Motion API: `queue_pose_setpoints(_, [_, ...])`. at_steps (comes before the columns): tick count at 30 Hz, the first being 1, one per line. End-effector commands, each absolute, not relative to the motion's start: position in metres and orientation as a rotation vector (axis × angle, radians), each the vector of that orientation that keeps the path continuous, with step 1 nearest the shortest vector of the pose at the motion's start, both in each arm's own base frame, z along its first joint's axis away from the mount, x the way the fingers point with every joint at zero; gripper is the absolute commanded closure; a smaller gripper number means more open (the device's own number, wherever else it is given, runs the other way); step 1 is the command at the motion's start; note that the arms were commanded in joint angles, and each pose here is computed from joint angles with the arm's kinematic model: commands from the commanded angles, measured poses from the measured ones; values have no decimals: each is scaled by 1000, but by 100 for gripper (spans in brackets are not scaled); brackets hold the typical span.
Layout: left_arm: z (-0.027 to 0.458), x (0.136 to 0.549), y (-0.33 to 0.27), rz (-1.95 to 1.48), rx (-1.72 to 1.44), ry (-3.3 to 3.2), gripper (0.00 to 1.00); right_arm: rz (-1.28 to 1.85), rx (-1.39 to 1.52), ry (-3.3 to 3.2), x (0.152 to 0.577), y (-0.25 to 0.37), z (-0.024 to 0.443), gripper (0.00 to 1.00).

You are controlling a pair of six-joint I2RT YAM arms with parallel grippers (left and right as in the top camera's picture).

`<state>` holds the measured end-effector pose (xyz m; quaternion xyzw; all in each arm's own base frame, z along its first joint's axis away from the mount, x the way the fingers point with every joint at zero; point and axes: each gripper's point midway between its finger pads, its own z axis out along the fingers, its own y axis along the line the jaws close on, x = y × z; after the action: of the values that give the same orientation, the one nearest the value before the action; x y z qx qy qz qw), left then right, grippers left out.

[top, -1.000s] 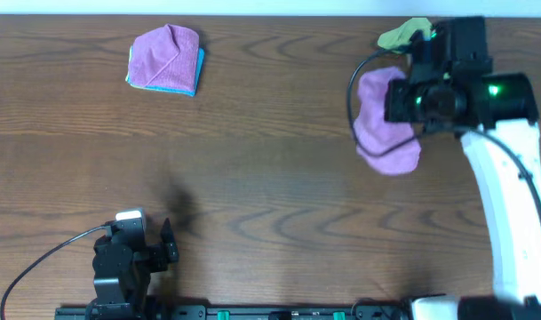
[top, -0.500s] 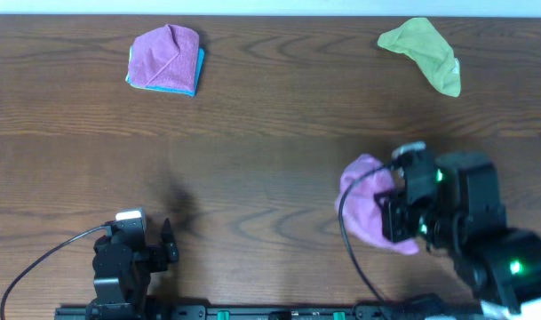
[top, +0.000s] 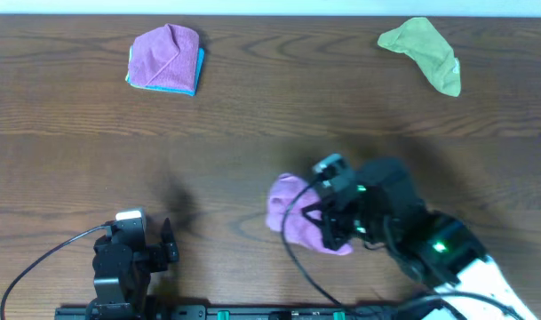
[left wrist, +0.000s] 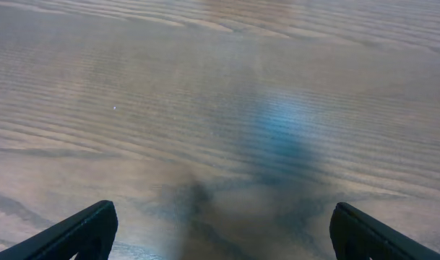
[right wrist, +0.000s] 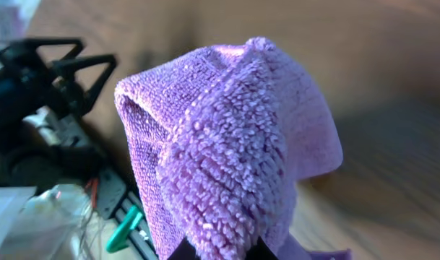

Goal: Fold the cloth
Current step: 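Drag the purple cloth toward the table center with the right gripper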

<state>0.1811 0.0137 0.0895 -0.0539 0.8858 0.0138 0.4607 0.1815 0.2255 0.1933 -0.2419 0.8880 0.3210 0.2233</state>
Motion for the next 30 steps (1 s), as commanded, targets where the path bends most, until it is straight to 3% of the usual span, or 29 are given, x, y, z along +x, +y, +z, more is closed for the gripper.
queue_pose_setpoints(1, [90, 181, 14, 39, -138, 2175, 5, 977, -756, 2491, 166, 253, 181, 99])
queue_pose_setpoints(6, [90, 181, 14, 39, -138, 2174, 5, 946, -810, 2511, 179, 273, 157, 99])
queue_pose_setpoints(10, [90, 181, 14, 38, -138, 2174, 5, 609, -652, 2494, 246, 237, 135, 99])
queue_pose_setpoints(11, [90, 181, 14, 36, -136, 2174, 5, 487, -562, 2483, 272, 215, 132, 92])
queue_pose_setpoints(13, [90, 181, 14, 35, -136, 2174, 5, 302, -359, 2460, 316, 170, 131, 40])
queue_pose_setpoints(15, [90, 181, 14, 35, -136, 2174, 5, 231, -203, 2433, 346, 133, 138, 1])
queue_pose_setpoints(17, [90, 181, 14, 35, -136, 2174, 5, 210, -69, 2411, 365, 98, 154, 1])
queue_pose_setpoints(21, [90, 181, 4, -30, -103, 2178, 5, 201, -29, 2420, 366, 83, 173, 1])
queue_pose_setpoints(27, [94, 184, -11, -124, -60, 2159, 5, 515, -174, 2530, 324, 125, 174, 1])
queue_pose_setpoints(30, [99, 186, -22, -214, -57, 2141, 5, 532, -260, 2606, 303, 126, 162, 1])
